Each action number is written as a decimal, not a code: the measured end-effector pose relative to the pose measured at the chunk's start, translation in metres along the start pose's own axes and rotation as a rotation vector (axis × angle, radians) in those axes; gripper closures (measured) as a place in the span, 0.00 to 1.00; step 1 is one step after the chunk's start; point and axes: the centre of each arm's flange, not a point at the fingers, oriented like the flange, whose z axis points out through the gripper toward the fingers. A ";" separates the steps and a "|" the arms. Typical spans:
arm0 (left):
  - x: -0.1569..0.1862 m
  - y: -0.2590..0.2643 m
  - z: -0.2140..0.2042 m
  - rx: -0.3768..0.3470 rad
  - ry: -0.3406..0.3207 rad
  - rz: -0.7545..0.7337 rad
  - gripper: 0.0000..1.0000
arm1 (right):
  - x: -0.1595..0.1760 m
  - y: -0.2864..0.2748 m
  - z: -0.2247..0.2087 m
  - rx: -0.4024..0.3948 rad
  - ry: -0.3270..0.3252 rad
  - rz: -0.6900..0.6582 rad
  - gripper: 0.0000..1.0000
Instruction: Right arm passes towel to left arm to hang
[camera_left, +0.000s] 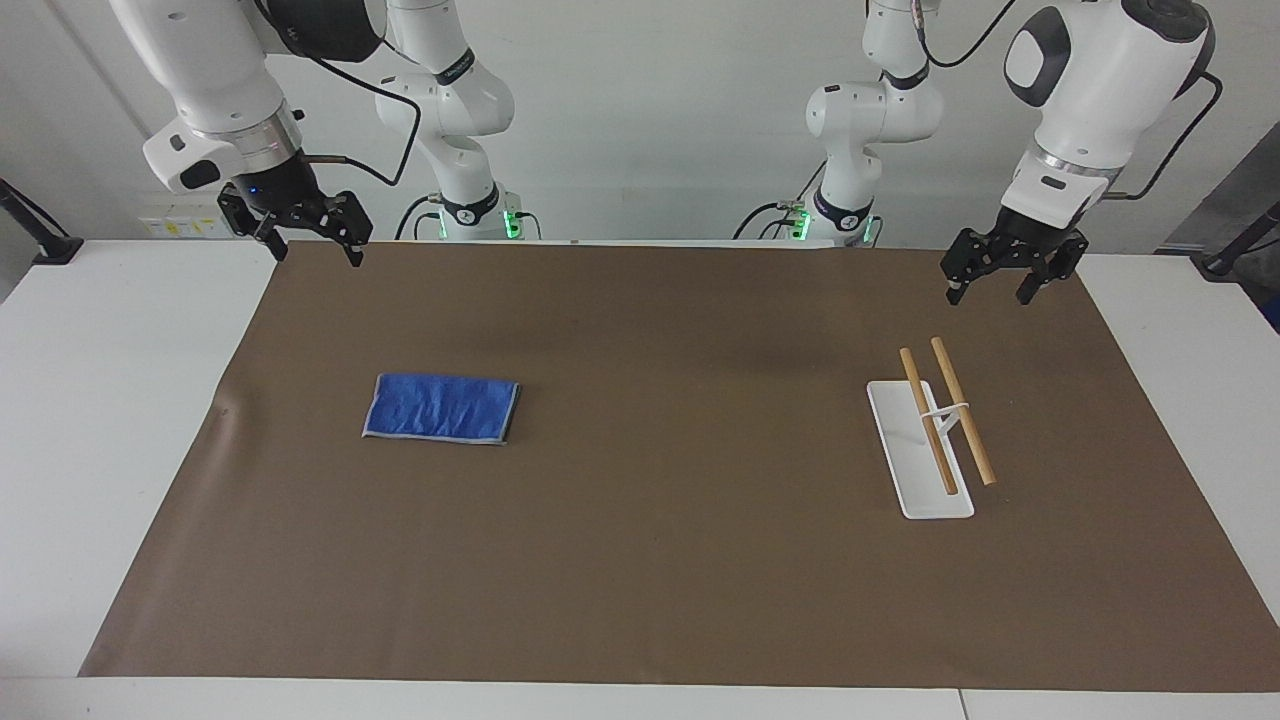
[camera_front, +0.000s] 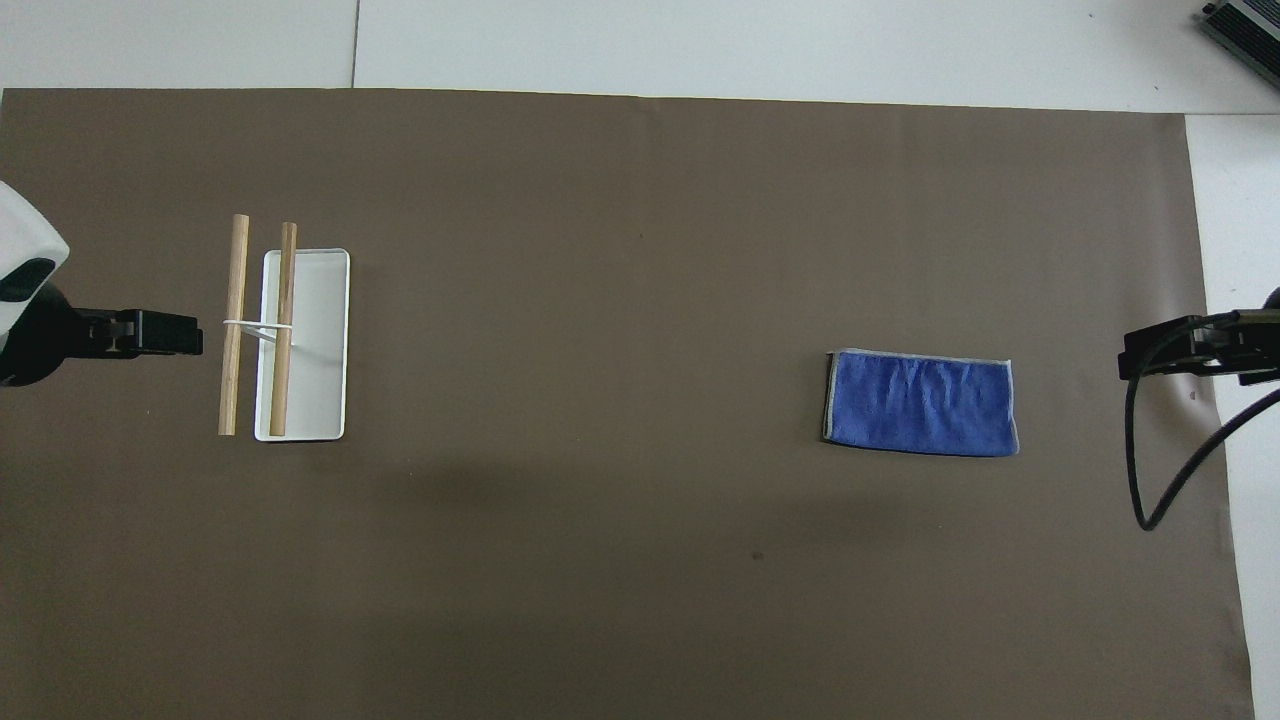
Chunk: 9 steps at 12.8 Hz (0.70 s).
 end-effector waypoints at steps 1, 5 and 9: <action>0.000 0.000 0.000 0.000 0.000 0.000 0.00 | 0.000 0.000 0.000 0.000 -0.001 0.000 0.00; 0.000 0.000 0.000 0.000 0.000 0.000 0.00 | -0.003 0.002 0.007 0.000 -0.011 0.004 0.00; 0.000 0.000 0.000 0.000 0.000 0.000 0.00 | -0.005 0.002 0.027 0.003 0.035 0.003 0.00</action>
